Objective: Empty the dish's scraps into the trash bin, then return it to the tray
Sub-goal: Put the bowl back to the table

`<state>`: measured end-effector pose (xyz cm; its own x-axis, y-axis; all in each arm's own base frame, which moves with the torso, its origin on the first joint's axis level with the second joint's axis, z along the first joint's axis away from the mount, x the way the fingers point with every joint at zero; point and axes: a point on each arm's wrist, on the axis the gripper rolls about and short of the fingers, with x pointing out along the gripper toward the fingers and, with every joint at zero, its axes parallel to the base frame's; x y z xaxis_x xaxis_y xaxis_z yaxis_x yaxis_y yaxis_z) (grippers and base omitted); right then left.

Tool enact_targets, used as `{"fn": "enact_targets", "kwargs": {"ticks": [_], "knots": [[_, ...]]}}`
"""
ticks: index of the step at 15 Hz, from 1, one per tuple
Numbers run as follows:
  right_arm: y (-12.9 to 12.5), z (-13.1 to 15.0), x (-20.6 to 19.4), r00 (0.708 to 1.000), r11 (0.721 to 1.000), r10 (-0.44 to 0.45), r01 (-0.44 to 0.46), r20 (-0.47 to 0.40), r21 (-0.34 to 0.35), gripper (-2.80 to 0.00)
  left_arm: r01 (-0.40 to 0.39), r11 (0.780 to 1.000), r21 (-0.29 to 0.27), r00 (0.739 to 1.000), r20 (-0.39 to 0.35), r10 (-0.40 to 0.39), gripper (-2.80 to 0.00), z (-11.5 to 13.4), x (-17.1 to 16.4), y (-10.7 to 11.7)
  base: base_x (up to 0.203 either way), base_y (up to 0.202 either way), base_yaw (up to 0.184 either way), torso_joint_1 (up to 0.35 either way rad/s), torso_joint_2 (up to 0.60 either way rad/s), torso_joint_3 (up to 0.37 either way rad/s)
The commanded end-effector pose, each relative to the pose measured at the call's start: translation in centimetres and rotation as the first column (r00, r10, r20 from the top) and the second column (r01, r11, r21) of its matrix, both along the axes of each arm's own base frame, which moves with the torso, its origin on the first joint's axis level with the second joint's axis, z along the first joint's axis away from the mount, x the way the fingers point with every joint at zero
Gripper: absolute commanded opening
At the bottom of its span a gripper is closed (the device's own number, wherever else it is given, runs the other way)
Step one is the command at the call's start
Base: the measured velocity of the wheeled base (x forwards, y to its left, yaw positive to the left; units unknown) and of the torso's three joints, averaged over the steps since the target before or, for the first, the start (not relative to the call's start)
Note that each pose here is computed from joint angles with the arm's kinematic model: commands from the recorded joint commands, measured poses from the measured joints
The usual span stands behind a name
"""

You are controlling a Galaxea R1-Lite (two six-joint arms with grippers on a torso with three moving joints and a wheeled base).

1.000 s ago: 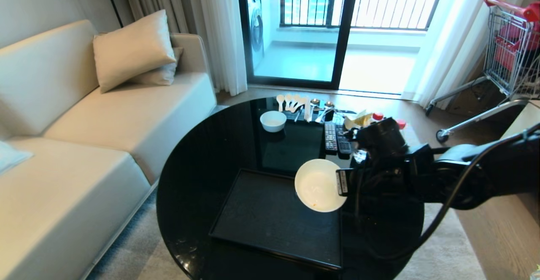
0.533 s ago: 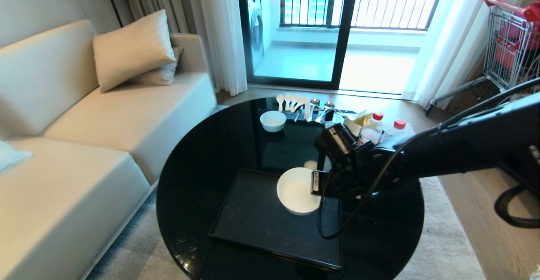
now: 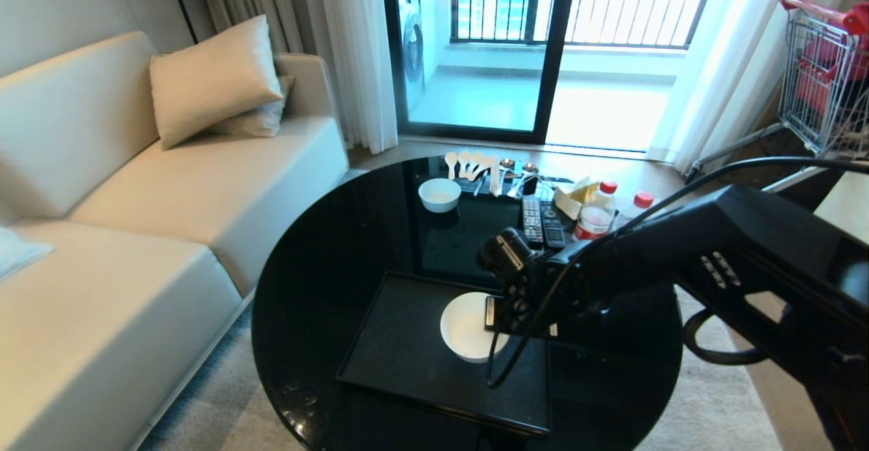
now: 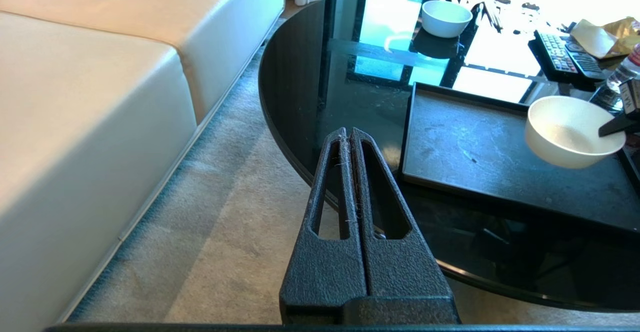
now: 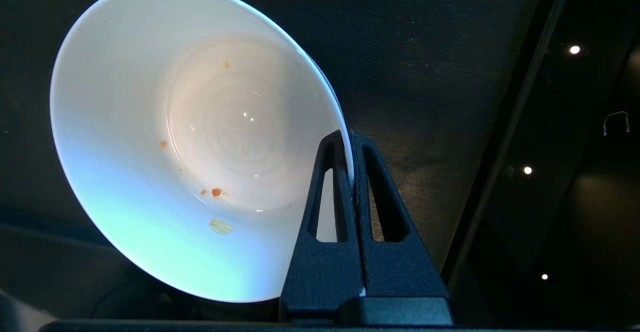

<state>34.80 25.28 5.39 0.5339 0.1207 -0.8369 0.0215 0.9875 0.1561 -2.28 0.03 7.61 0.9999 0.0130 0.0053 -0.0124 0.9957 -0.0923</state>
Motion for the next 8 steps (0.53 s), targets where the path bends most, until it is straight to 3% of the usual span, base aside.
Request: {"fn": "enact_targets", "kwargs": {"ticks": [1,8], "knots": [[0.1,-1.6,0.3,1.0,1.0,-0.018,0.018,-0.023,-0.012,-2.8,-0.001,1.0,-0.001,1.0,0.001,0.001,-2.8,0.0,0.0,0.0,0.0,0.0,0.0,0.0,0.0,0.0],[0.8,-2.7,1.3,0.999,0.998,-0.048,0.048,0.0,0.032,-2.8,-0.001,1.0,-0.001,1.0,0.001,0.001,-2.8,0.0,0.0,0.0,0.0,0.0,0.0,0.0,0.0,0.0]]}}
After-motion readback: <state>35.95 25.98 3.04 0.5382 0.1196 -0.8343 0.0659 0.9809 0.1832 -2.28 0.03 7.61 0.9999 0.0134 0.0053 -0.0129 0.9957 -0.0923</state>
